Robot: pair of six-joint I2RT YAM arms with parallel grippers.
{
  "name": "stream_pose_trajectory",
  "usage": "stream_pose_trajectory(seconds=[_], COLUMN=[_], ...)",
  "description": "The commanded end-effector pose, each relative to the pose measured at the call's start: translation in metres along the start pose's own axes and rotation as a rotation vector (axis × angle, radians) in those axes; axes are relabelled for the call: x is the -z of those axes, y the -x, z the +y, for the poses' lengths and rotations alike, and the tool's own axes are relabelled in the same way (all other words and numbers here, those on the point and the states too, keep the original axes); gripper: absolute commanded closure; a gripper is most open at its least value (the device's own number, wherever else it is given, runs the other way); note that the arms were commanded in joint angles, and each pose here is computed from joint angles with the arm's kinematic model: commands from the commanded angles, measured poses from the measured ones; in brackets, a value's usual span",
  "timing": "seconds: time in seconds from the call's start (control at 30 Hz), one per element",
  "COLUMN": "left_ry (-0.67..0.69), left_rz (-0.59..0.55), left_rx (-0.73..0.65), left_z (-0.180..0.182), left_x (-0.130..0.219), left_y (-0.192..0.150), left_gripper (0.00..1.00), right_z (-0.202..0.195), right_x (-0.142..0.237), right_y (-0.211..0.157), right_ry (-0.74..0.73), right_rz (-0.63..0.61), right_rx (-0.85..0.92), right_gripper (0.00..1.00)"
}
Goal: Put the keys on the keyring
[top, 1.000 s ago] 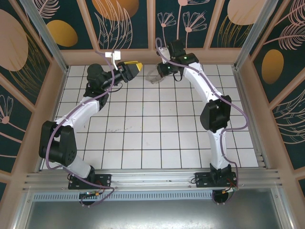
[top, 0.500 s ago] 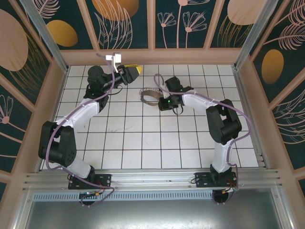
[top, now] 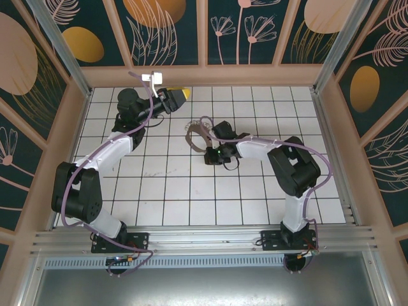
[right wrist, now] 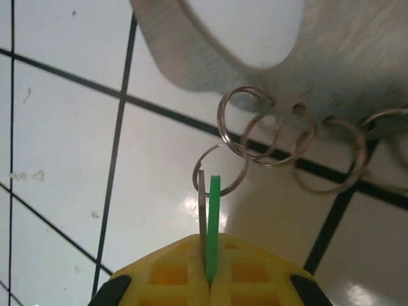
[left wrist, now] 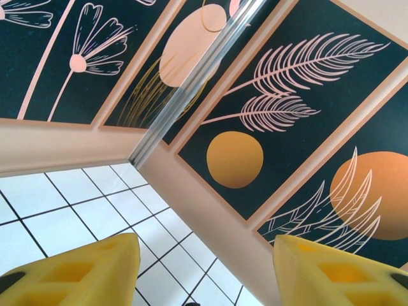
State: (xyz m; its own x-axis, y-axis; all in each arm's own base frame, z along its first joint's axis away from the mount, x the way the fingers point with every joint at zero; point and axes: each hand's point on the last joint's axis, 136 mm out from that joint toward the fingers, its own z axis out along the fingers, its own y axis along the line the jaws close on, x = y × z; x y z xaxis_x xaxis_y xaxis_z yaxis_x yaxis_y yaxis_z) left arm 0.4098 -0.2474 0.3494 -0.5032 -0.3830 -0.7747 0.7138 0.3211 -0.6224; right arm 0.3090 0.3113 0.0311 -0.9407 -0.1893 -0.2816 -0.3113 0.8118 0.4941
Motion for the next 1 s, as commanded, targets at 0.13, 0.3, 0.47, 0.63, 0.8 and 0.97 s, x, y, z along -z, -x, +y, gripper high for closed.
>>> stream_pose_trajectory(seconds=[0.13, 0.3, 0.47, 0.63, 0.8, 0.97], left_ry=[-0.060, -0.067, -0.048, 0.184, 0.507, 0.879], left_rz=[-0.015, -0.020, -0.035, -0.118, -0.299, -0.430], left_rx=[-0.021, -0.020, -0.050, -0.144, -0.354, -0.577], left_z=[-0.012, -0.015, -0.018, 0.002, 0.025, 0.050], left_x=[0.000, 0.001, 0.005, 0.025, 0.082, 0.159], left_y=[0.009, 0.010, 0.013, 0.026, 0.040, 0.038], left_gripper=[0.41, 0.30, 0.02, 0.01, 0.01, 0.01], right_z=[0.048, 0.050, 0.032, -0.012, -0.084, -0.149], right_x=[0.034, 0.087, 0.159, 0.235, 0.287, 0.313], right_y=[-0.020, -0.009, 0.034, 0.080, 0.101, 0.090], right_ry=[0.155, 0.189, 0.154, -0.004, -0.259, -0.464], right_rz=[-0.025, -0.137, -0.356, -0.630, -0.863, -1.103], right_rx=[0.029, 0.023, 0.002, -0.038, -0.142, -0.231], right_gripper=[0.61, 0.23, 0.09, 0.06, 0.02, 0.01])
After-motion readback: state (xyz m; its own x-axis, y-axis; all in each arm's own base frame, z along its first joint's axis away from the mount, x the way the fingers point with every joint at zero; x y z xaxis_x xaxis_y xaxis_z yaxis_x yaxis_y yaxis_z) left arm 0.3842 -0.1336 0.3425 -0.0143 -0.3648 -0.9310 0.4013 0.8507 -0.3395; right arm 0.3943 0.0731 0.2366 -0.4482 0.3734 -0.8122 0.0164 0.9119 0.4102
